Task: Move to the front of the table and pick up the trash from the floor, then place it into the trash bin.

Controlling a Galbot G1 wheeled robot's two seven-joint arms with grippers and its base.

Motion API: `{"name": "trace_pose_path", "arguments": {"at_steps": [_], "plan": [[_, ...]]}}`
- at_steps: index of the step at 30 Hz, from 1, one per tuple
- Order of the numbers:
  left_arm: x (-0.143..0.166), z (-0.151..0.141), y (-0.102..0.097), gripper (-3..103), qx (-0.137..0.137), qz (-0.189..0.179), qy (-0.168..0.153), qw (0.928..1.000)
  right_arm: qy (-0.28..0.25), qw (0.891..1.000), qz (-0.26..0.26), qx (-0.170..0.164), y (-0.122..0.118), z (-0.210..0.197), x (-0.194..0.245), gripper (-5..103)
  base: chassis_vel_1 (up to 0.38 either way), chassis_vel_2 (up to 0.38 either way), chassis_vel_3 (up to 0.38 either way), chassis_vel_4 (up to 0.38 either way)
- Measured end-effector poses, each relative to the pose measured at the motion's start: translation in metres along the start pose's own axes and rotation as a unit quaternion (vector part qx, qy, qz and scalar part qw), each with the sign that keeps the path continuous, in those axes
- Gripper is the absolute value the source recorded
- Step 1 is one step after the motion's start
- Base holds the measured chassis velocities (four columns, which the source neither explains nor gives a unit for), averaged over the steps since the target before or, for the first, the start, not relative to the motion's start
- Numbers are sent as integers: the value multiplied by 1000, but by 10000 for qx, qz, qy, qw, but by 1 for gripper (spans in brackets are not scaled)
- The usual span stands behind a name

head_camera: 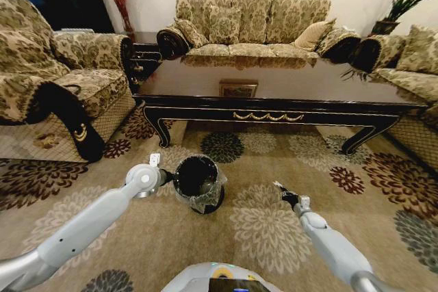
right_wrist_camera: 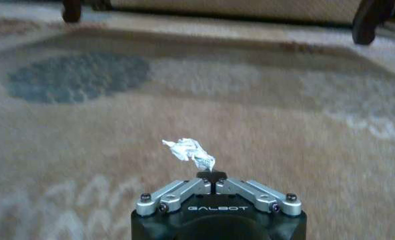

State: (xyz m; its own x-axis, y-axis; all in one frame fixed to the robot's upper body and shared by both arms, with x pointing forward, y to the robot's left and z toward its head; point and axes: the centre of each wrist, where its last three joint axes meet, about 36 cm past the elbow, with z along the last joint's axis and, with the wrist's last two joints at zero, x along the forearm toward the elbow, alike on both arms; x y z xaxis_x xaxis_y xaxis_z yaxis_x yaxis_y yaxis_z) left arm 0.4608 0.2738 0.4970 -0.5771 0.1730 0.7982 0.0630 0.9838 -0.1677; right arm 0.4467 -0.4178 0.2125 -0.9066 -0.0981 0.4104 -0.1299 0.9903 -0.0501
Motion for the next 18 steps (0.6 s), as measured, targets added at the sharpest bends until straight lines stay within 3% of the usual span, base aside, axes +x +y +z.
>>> {"name": "trace_pose_path", "arguments": {"at_steps": [7,18], "plan": [[4,4,-12,0,-112,94,15,9999,-505,9983,-277,-73,13,-42,19,0,0,0,0,0],[4,8,-27,0,-323,184,90,9993,-1194,9889,-879,-112,54,-108,76,0,0,0,0,0]]}}
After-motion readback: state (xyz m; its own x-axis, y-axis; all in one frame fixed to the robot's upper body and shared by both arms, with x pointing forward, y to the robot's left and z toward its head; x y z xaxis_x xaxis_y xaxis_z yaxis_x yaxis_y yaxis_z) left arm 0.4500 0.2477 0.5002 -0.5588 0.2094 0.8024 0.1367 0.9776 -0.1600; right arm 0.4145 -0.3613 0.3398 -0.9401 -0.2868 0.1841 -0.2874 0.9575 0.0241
